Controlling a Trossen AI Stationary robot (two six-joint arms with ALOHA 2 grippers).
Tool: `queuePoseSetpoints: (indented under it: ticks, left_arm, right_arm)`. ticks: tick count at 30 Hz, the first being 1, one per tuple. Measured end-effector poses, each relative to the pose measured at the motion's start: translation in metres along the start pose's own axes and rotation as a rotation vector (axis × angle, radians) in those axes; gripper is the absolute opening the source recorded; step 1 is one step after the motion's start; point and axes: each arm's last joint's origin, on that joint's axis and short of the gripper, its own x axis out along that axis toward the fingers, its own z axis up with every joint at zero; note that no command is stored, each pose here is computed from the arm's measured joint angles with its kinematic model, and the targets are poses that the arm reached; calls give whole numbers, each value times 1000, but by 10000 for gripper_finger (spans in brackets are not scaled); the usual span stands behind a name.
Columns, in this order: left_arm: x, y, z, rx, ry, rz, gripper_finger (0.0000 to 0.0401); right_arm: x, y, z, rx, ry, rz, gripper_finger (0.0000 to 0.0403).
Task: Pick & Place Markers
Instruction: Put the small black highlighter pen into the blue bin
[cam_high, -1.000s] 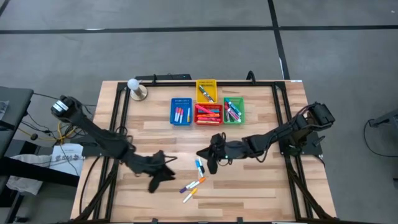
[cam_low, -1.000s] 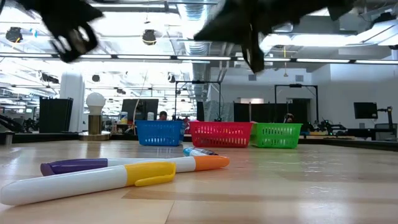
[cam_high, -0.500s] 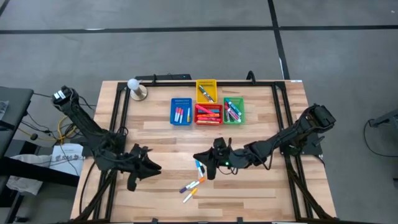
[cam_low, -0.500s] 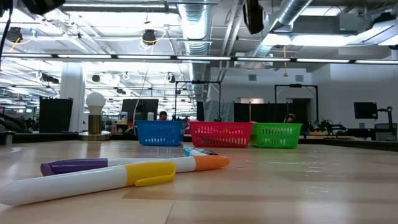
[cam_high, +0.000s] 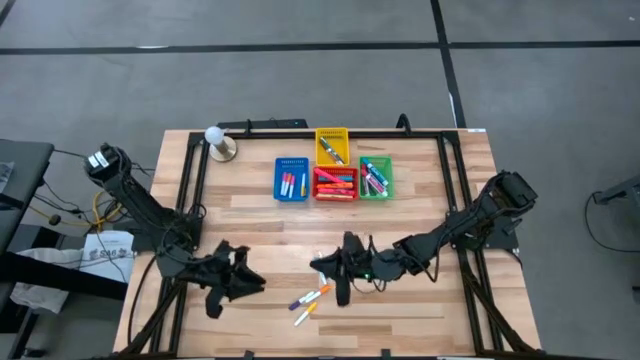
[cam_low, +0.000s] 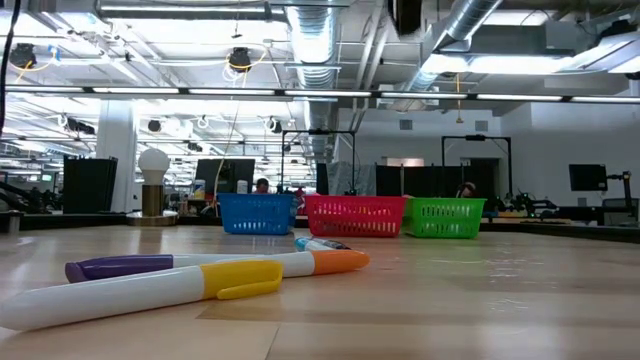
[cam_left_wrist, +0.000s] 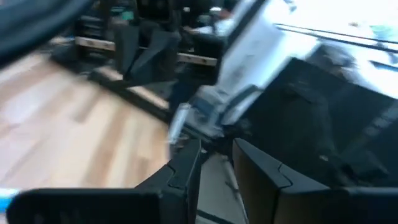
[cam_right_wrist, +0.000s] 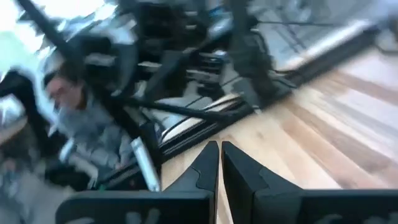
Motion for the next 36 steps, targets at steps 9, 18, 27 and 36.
queuePoseSetpoints:
  ticks: [9,18,27,36]
  left_arm:
    - [18,-3,-8,35,-78,-127,92]
    - [26,5,-12,-40,-73,-87,92]
    - [26,5,-12,-47,-76,-87,92]
    - [25,4,-12,-56,-74,-95,92]
  right_arm:
    - [-4,28,18,-228,212,-82,11]
    - [-3,31,23,-271,232,-50,11]
    - [-3,28,21,-206,254,-83,11]
    - [-6,26,15,-202,288,-99,11]
